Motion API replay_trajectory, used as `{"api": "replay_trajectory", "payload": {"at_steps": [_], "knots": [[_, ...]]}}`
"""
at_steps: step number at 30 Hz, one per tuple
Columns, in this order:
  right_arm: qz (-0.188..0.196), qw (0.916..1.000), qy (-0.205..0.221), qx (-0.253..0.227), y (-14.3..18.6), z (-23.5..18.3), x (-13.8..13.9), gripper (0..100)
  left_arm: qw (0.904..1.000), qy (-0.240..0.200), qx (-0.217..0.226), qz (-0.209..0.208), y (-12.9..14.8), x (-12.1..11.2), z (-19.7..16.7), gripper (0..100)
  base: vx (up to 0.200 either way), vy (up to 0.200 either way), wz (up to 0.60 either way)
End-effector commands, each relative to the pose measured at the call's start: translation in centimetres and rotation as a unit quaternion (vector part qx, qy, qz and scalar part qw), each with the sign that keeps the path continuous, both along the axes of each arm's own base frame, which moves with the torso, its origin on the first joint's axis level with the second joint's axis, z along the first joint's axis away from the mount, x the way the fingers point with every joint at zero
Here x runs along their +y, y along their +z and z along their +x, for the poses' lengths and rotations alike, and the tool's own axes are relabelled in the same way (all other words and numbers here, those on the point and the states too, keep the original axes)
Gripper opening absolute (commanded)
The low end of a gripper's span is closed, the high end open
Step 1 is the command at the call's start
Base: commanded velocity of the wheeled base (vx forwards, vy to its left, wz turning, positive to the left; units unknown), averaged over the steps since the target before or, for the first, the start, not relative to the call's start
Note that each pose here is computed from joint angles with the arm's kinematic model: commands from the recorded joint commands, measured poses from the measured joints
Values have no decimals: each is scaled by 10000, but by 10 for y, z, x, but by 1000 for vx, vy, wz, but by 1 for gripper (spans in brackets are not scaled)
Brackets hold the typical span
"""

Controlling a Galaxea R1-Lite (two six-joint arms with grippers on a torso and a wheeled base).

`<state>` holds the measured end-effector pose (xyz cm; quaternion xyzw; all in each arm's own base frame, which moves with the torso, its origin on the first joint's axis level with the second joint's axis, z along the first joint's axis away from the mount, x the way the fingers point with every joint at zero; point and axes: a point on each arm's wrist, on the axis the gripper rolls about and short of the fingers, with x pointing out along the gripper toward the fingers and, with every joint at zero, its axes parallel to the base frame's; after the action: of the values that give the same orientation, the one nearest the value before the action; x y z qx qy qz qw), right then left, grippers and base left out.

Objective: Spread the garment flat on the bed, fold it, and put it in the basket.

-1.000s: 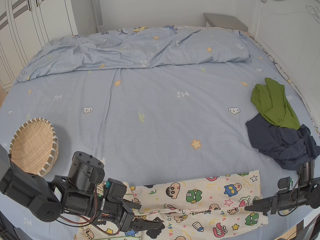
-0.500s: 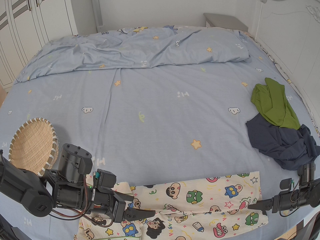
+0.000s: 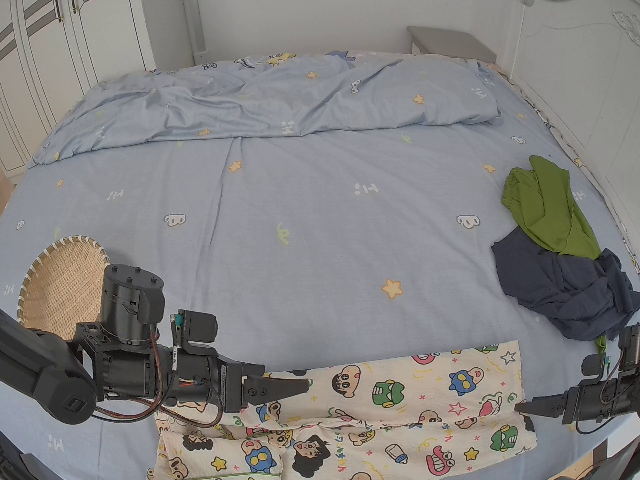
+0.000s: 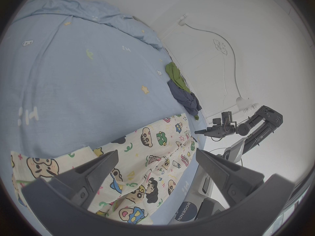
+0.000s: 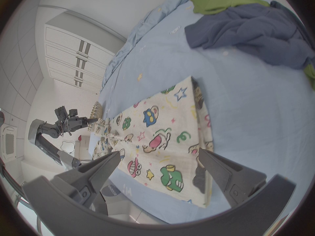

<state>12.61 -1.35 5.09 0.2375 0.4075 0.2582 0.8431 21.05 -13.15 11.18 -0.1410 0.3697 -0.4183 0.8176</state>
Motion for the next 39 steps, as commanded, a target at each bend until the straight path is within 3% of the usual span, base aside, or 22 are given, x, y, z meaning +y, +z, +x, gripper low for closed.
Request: {"api": "replay_trajectory", "payload": {"at_steps": [1,7,17,29,35,39], "knots": [[-66,9995,-252,-187,5,4,-8,100,9999,99,-49,-37,3,4,2,100,0,0,0],[24,9989,-380,284,-14,20,-19,100,9999,114,-97,-76,5,3,5,100,0,0,0],[79,9986,-237,466,-36,34,-19,100,9997,109,-192,-135,6,2,6,100,0,0,0],[145,9988,63,473,-50,44,-12,100,9997,98,-198,-132,6,2,5,100,0,0,0],[543,9968,413,413,-48,44,-6,100,9997,98,-198,-132,6,2,5,100,0,0,0],[549,9963,500,431,-49,44,-3,100,9996,98,-211,-139,7,2,5,100,0,0,0]]}}
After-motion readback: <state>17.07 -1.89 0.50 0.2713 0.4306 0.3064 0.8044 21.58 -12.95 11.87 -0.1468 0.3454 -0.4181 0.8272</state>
